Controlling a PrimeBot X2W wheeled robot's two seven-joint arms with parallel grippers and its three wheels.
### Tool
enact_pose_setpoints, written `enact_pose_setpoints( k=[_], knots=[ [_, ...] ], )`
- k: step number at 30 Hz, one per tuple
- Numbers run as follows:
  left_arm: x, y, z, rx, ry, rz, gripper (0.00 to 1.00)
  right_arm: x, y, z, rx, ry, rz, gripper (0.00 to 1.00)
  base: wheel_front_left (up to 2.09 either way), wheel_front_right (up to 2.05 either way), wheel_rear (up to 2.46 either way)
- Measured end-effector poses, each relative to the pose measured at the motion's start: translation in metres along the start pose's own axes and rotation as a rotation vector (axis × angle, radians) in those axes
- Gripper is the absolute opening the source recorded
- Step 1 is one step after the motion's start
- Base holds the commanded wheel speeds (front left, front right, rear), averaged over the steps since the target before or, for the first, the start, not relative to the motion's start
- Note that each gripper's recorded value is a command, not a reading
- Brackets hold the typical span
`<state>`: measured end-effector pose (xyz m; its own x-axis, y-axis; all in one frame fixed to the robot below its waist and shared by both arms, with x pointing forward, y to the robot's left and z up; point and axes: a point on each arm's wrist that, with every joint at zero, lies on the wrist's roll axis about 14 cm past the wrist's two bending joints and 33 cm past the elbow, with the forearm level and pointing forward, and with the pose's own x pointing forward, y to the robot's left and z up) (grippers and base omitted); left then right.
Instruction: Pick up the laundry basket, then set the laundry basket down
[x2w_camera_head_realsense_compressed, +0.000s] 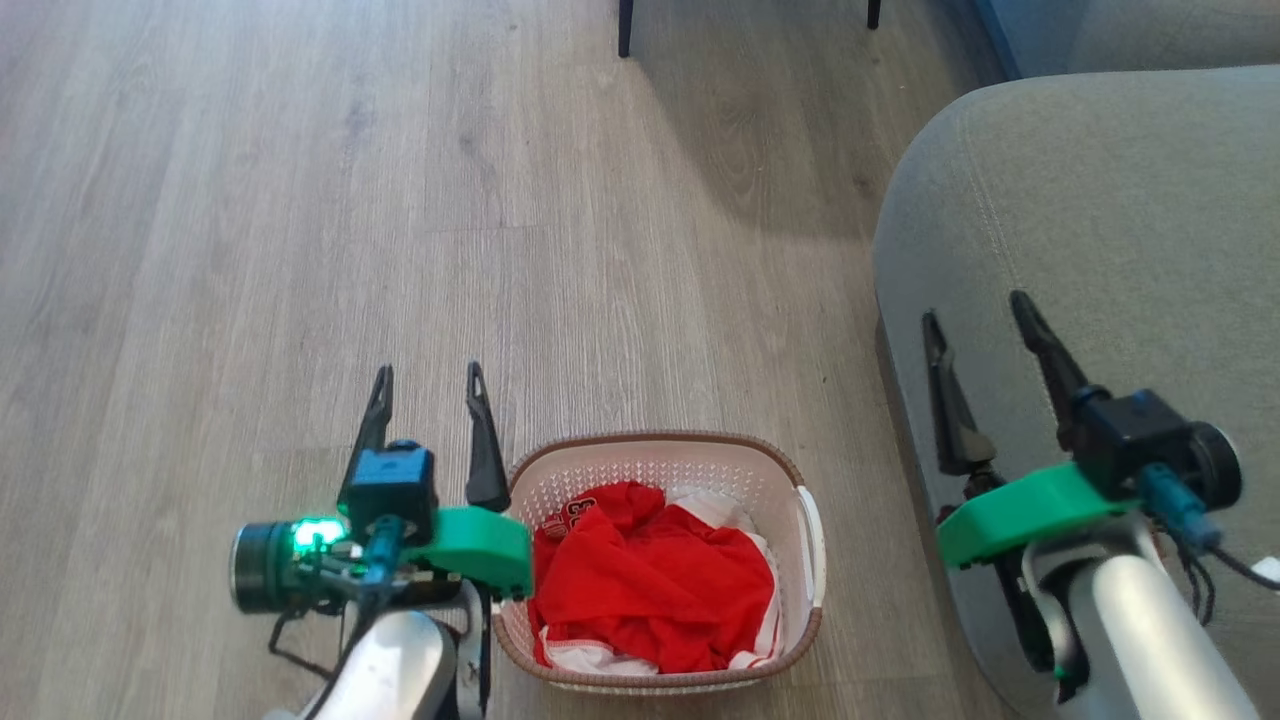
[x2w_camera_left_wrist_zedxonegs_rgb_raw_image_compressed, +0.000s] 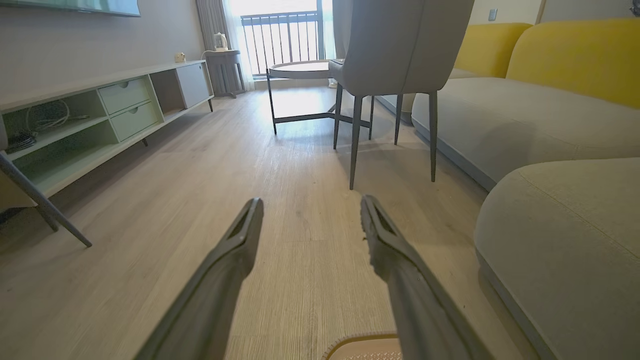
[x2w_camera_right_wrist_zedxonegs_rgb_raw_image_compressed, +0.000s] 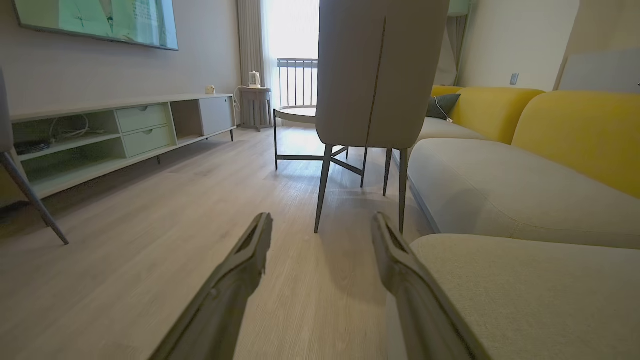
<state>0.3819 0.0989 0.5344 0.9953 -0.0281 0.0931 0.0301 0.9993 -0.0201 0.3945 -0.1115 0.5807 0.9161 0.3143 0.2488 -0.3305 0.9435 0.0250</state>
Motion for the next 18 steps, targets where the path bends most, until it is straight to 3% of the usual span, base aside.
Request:
enact_pose_setpoints(
  k=[5, 18],
  knots=[
    [-0.001, -0.007, -0.002, 0.035, -0.007, -0.020, 1.00, 0.000, 0.003, -0.003, -0.073, 0.008, 0.018, 1.00, 0.00, 0.00, 0.00],
    [0.012, -0.004, 0.047, -0.085, -0.170, -0.016, 1.00, 0.007, 0.004, 0.027, -0.117, -0.111, 0.007, 1.00, 0.00, 0.00, 0.00]
  ],
)
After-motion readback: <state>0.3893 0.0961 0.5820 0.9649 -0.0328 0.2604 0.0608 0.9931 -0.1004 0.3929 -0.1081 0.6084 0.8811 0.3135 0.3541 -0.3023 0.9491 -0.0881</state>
